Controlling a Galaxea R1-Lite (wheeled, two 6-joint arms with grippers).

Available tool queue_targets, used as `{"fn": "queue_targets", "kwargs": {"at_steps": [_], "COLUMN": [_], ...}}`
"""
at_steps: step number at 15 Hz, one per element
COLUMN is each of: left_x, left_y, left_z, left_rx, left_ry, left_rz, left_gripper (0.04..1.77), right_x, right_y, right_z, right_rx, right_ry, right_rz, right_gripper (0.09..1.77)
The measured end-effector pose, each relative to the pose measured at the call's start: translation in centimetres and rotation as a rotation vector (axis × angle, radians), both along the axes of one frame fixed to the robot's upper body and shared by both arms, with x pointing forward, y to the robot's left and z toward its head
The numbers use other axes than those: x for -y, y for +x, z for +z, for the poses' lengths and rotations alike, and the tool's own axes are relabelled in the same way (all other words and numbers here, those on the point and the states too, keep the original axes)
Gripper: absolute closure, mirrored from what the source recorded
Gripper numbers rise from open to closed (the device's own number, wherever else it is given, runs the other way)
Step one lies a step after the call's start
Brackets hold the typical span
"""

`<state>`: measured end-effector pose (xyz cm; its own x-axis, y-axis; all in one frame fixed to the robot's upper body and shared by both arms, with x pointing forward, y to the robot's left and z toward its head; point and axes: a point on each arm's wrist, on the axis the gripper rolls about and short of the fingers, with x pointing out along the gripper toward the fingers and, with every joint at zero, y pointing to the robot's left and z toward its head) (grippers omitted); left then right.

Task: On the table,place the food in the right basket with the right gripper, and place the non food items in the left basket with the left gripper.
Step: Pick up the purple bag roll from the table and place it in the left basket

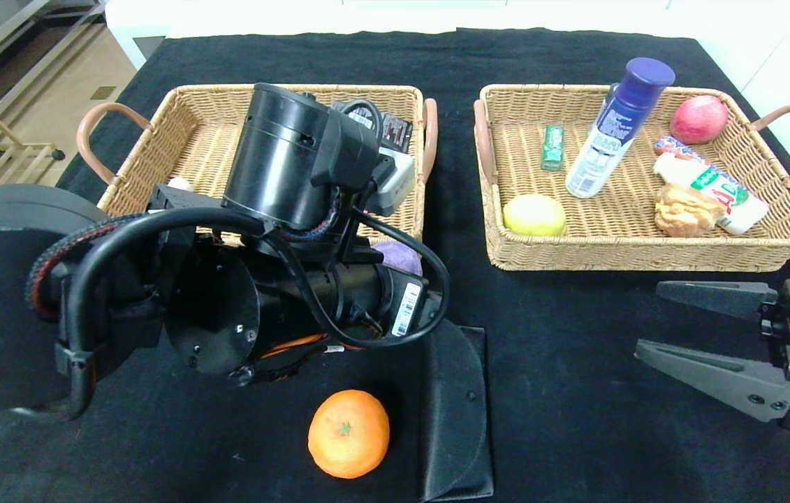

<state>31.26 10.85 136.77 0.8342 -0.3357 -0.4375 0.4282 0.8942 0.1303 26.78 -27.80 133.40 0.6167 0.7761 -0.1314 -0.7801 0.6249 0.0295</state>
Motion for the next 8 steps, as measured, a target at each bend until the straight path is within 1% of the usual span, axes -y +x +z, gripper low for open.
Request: {"fn": "queue_targets", "kwargs": {"at_steps": [2, 3, 4, 6, 7, 8], "left_x": [0.06, 0.07, 0.09, 0.13, 0.12, 0.13], "left_y": [0.05, 0.08, 0.12, 0.15, 0.15, 0.14], "left_z": [-0.04, -0.06, -0.1, -0.18, -0.18, -0.19], "left_rx": [0.001, 0.001, 0.001, -0.001, -0.001, -0.002], "left_ry": [0.0, -0.001, 0.001, 0.003, 0.003, 0.004], "left_rz": [-0.001, 0.0, 0.0, -0.001, 0.0, -0.001], "left_gripper": [0.09, 0.12, 0.32, 0.63, 0.72, 0.78], "right_x": [0.0, 0.0, 0.0, 0.0, 0.0, 0.0], "right_y": [0.0, -0.01, 0.0, 0.0, 0.0, 0.01], "right_z": [-0.02, -0.04, -0.04, -0.04, -0.04, -0.05], "right_rx": [-0.001, -0.001, -0.002, -0.002, -0.002, -0.002], "right_ry": [0.0, 0.0, 0.0, 0.0, 0.0, 0.0], "right_rz": [0.0, 0.0, 0.0, 0.0, 0.0, 0.0], "right_gripper": [0.15, 0.15, 0.15, 0.15, 0.15, 0.15]}}
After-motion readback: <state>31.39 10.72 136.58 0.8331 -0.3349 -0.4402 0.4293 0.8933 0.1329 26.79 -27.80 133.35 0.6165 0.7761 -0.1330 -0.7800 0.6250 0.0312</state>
